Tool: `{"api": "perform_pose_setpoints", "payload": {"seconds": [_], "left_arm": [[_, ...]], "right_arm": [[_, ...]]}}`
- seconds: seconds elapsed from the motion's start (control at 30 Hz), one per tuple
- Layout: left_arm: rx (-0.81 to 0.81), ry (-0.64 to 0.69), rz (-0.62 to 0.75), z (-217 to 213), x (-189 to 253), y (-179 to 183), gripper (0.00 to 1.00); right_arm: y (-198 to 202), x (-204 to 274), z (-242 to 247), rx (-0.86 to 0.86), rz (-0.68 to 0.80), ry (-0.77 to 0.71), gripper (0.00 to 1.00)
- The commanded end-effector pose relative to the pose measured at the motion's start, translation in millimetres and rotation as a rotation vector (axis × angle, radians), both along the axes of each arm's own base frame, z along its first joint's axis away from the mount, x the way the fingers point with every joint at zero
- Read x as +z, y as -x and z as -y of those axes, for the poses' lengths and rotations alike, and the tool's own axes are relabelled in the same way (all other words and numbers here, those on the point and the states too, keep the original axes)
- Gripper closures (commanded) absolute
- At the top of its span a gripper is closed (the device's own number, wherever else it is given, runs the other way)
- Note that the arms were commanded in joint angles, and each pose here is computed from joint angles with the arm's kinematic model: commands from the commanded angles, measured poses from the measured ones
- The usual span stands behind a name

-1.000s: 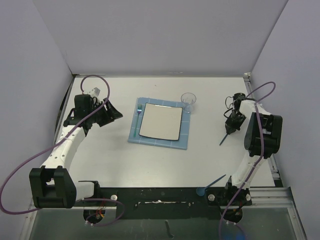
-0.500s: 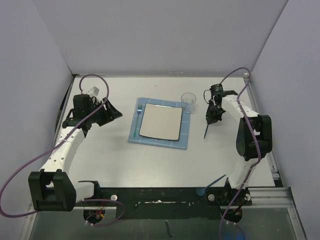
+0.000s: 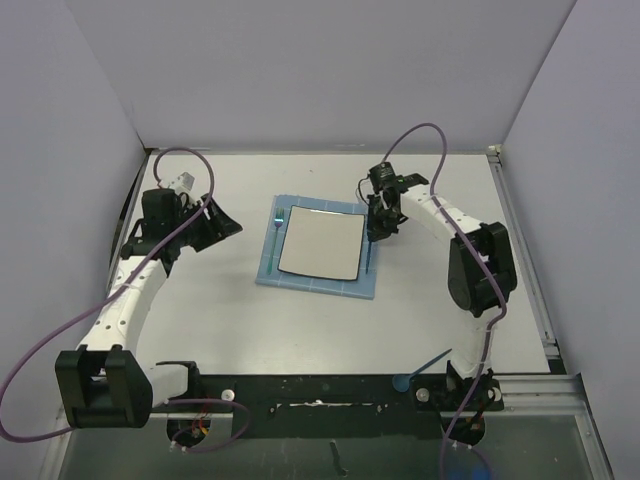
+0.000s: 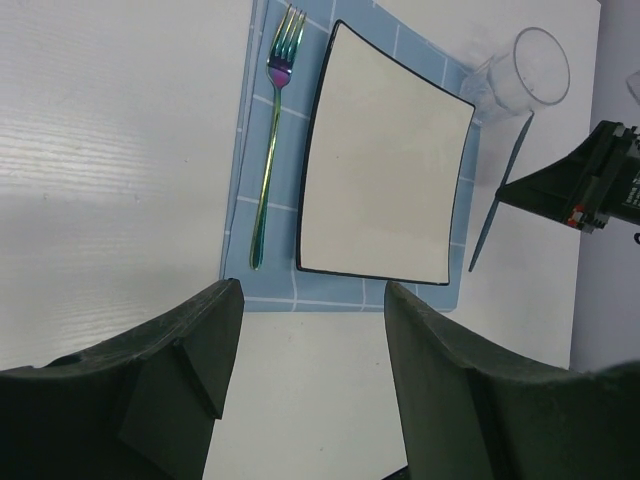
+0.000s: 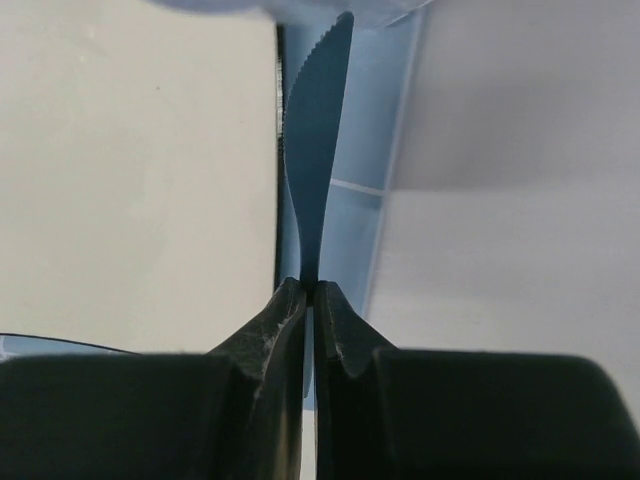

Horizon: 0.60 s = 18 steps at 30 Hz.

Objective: Set the dinner table for one person
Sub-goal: Pick up the knife at the center of the board, then place the knife on the napkin.

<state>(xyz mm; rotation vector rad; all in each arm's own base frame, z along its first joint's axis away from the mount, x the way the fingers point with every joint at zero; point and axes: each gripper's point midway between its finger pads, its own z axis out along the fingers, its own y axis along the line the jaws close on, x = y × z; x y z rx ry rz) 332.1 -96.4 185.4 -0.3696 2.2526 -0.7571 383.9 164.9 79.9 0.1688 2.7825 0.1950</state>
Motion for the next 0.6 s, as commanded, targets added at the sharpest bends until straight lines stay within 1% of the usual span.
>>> {"api": "perform_pose_setpoints", "payload": {"seconds": [0.0,0.13,0.37,0.57], "left_arm": [[0.001,0.002,0.106,-4,33,-3,0.43],[0.000,0.005,0.109,-5,35,-4,0.43],[-0.002,-0.001,0.109,-8,34,-5,0.43],[-0.005,0.015,0.100,-6,30,-6,0.43]], "right_arm": [[-7,8,-29,0.022,0.023,-0.025,1.00],[-8,6,-39,0.037,0.019,-0.011,1.00],[-2,-1,-34,0.028,0.003,0.012,1.00],[2,6,-29,0.025,0.008,0.028,1.00]]}}
